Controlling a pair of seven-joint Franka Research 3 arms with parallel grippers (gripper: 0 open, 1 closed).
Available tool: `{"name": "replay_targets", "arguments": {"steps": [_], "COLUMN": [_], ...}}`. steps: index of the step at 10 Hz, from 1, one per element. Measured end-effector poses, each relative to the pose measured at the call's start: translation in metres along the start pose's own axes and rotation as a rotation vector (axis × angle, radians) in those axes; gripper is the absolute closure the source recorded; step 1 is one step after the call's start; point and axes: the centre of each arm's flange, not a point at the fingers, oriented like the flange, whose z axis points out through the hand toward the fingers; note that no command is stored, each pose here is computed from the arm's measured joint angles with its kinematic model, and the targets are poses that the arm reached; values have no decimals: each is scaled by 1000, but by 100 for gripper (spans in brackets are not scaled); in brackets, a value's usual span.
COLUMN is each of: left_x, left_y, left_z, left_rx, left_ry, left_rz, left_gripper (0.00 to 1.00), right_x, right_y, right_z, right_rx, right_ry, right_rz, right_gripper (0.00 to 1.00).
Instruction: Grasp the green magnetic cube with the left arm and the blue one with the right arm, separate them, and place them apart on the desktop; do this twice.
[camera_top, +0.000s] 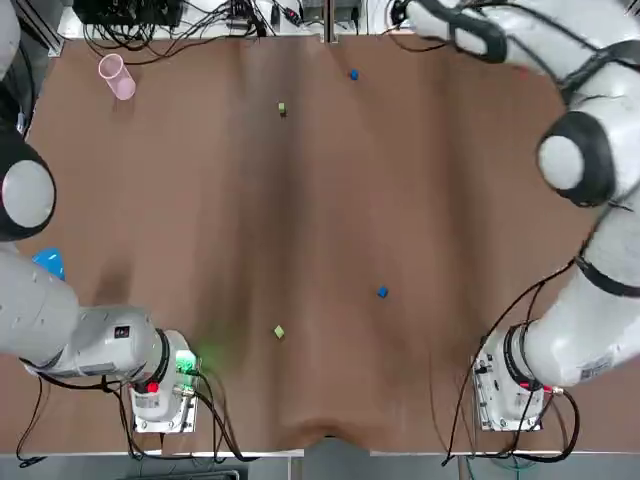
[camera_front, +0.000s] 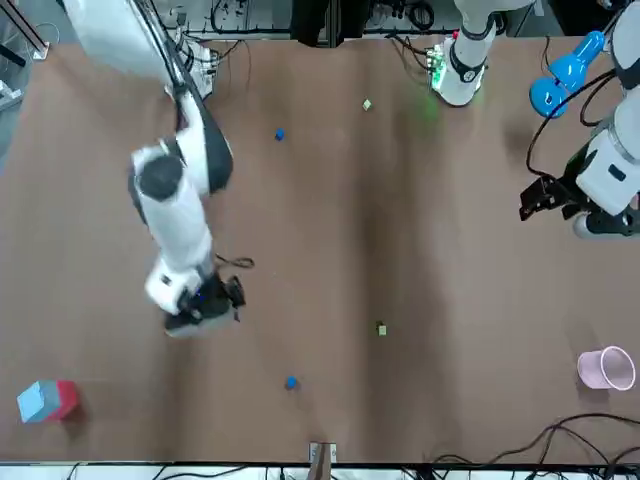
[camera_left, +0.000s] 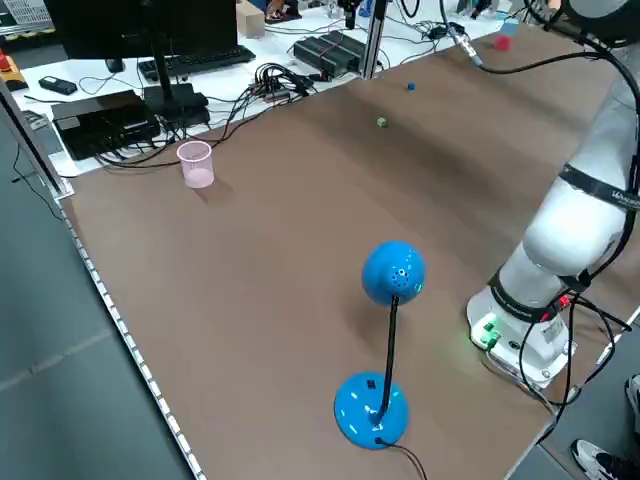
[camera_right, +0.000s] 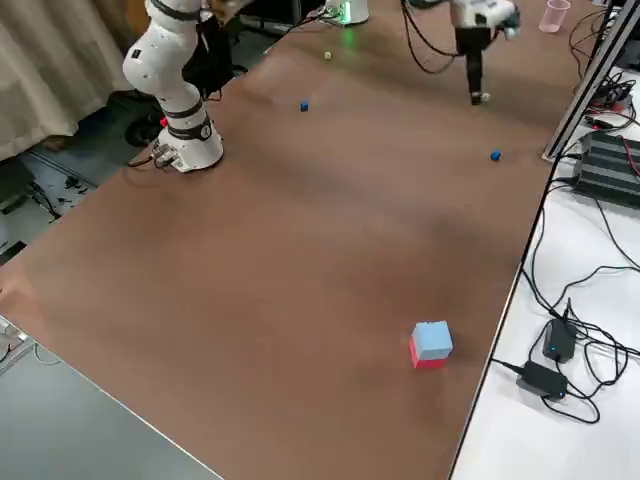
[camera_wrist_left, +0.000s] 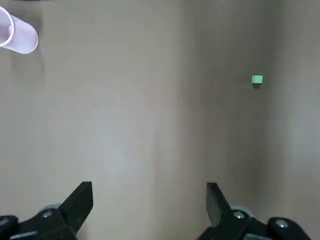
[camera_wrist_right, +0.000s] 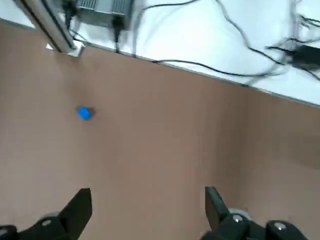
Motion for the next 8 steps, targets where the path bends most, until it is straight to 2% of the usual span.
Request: {"name": "replay_targets", "arguments": {"steps": [2,4,6,8], "left_x": [0,1,1,3], "left_y": [4,3,3,2], "left_z": [2,3,2,5], "left_rx": [-1,-1,-1,-2], "left_ry": [-4,-4,-1,-6], "left_rz": [4,3,2,0], "left_gripper": [0,0,0,0], "right_x": [-44,-75,-100,-112], "right_y": [49,95,136,176], "right_z": [-57,-115,-158,-170], "right_rx": [2,6,26,48], "right_ry": [-157,-263,-314,-320], "right_rz": [107,154,173,143], "right_gripper": [0,0,0,0]}}
